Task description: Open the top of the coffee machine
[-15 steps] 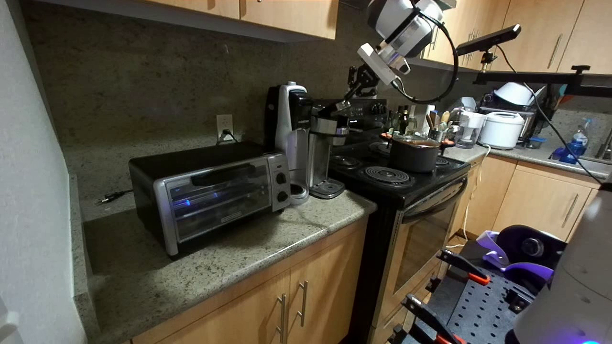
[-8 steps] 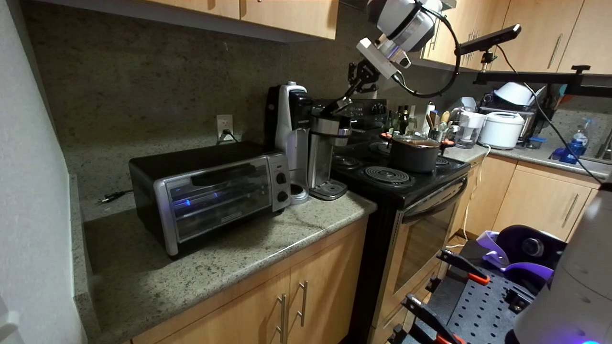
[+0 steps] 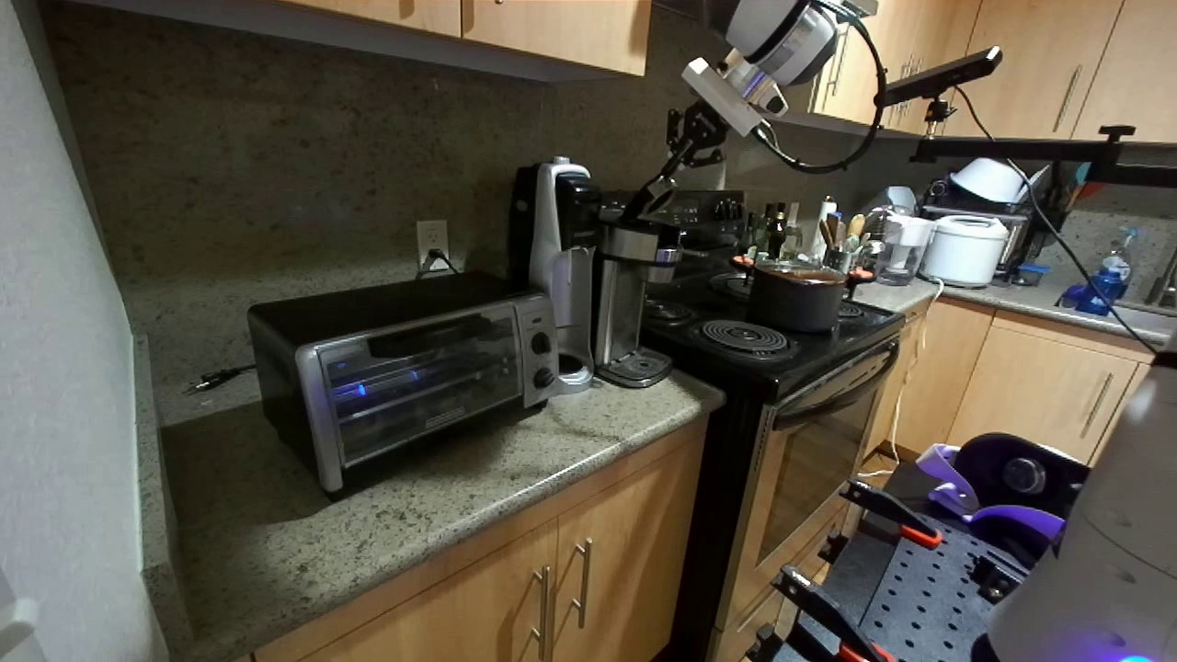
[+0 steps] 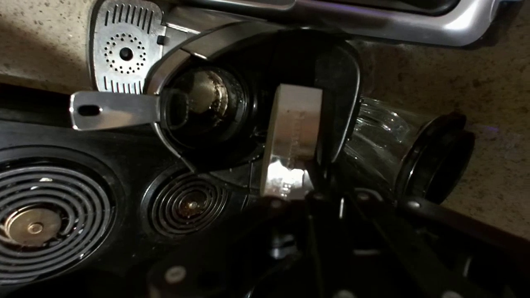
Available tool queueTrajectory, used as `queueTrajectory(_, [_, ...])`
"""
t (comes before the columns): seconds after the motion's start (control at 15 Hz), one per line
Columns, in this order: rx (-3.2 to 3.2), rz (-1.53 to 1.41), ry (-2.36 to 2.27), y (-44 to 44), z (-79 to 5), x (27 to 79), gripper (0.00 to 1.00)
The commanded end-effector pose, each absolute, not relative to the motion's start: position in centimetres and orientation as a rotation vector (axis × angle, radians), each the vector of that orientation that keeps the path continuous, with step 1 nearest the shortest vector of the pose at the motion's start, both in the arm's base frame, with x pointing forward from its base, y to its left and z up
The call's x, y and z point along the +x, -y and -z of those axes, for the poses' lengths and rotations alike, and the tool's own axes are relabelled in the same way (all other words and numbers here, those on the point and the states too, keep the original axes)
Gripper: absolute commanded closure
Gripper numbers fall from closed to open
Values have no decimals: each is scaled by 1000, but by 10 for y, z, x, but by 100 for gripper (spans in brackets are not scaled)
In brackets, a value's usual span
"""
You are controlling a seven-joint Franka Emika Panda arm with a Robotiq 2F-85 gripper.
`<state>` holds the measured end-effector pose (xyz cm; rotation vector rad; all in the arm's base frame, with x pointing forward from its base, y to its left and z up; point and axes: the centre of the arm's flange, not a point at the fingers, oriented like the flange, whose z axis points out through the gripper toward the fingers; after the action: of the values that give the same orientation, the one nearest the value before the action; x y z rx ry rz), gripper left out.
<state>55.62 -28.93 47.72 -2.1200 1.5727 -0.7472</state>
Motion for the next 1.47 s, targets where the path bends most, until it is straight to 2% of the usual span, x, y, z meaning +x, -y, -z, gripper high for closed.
queueTrajectory(0.0, [-2117, 718, -1575, 286, -497, 558, 98])
queueTrajectory(0.07, [-2117, 714, -1576, 286, -496, 559, 76])
queueTrajectory(0.13, [-2119, 711, -1575, 286, -496, 560, 67])
queueTrajectory(0.73, [-2130, 708, -1548, 283, -513, 558, 1])
queueTrajectory(1.4, [-2244, 628, -1532, 267, -524, 513, 0])
